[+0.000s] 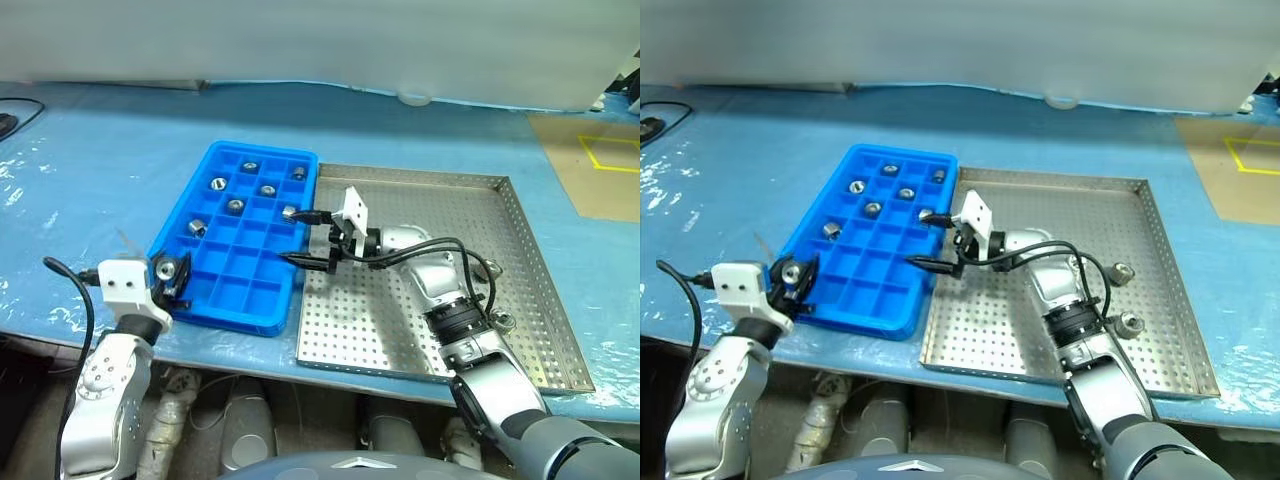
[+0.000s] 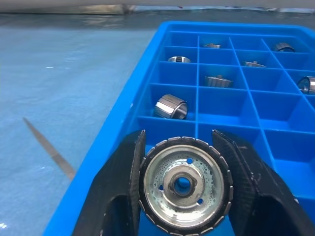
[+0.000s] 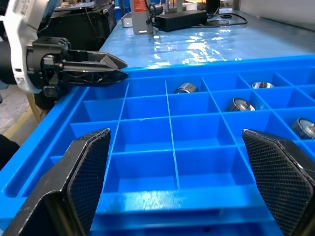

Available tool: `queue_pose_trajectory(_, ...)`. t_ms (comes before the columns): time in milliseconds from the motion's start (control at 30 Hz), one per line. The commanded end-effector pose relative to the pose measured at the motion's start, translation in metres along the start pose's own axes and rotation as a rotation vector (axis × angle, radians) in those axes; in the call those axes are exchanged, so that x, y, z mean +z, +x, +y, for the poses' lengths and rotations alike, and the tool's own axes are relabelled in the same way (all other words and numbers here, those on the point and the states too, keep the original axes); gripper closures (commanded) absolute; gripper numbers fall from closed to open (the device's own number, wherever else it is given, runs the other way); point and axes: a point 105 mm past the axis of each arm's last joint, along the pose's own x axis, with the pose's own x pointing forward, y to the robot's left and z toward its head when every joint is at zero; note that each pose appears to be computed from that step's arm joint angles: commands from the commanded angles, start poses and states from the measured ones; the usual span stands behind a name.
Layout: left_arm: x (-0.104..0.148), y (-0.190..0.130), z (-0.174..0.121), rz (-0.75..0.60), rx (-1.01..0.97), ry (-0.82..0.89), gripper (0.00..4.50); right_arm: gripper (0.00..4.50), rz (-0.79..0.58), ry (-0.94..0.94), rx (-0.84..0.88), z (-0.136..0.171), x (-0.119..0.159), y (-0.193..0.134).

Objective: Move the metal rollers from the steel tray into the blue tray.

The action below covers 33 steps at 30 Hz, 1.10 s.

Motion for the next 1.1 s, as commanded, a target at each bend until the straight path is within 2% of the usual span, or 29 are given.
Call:
queue_pose_trajectory(33, 0.002, -0.003, 0.002, -0.016, 0.036, 0.005, 2.68, 0.0, -0.025, -0.039, -0.018, -0.001, 0.009, -0.003)
queue_pose_trajectory(67, 0.0, -0.003, 0.002, -0.013, 0.035, 0.01, 2.68, 0.0, -0.024, -0.038, -0.021, -0.002, 0.009, -0.004)
queue_pose_trajectory(233, -0.018, 0.005, 0.012, 0.01, 0.037, -0.009, 1.06, 0.0, -0.023, -0.04, -0.043, -0.002, 0.009, -0.006)
queue_pose_trajectory(267, -0.017, 0.009, 0.01, -0.004, 0.006, -0.016, 0.75, 0.0, -0.024, -0.04, -0.051, -0.003, 0.009, -0.007)
queue_pose_trajectory(333, -0.006, 0.021, -0.013, -0.07, -0.185, -0.034, 0.14, 0.0, -0.026, -0.037, -0.08, -0.005, 0.01, -0.013)
queue_pose_trajectory(433, 0.009, 0.033, -0.04, -0.142, -0.421, -0.04, 0.14, 0.0, -0.026, -0.026, -0.132, -0.007, 0.01, -0.024)
queue_pose_trajectory(600, 0.028, 0.058, -0.083, -0.171, -0.726, -0.067, 0.14, 0.0, 0.017, -0.02, -0.245, -0.007, 0.004, -0.056)
queue_pose_trajectory(733, 0.046, 0.062, -0.143, -0.161, -1.072, -0.063, 0.14, 0.0, 0.055, -0.016, -0.413, -0.007, 0.001, -0.097)
queue_pose_trajectory(900, 0.06, 0.065, -0.199, -0.151, -1.332, -0.067, 0.14, 0.0, 0.09, 0.005, -0.59, -0.004, -0.001, -0.134)
queue_pose_trajectory(1033, 0.059, 0.061, -0.225, -0.092, -1.507, -0.086, 0.14, 0.0, 0.123, 0.009, -0.681, 0.001, -0.002, -0.153)
queue_pose_trajectory(1100, 0.042, 0.059, -0.236, 0.004, -1.615, 0.011, 0.14, 0.0, 0.143, 0.009, -0.75, 0.004, -0.002, -0.17)
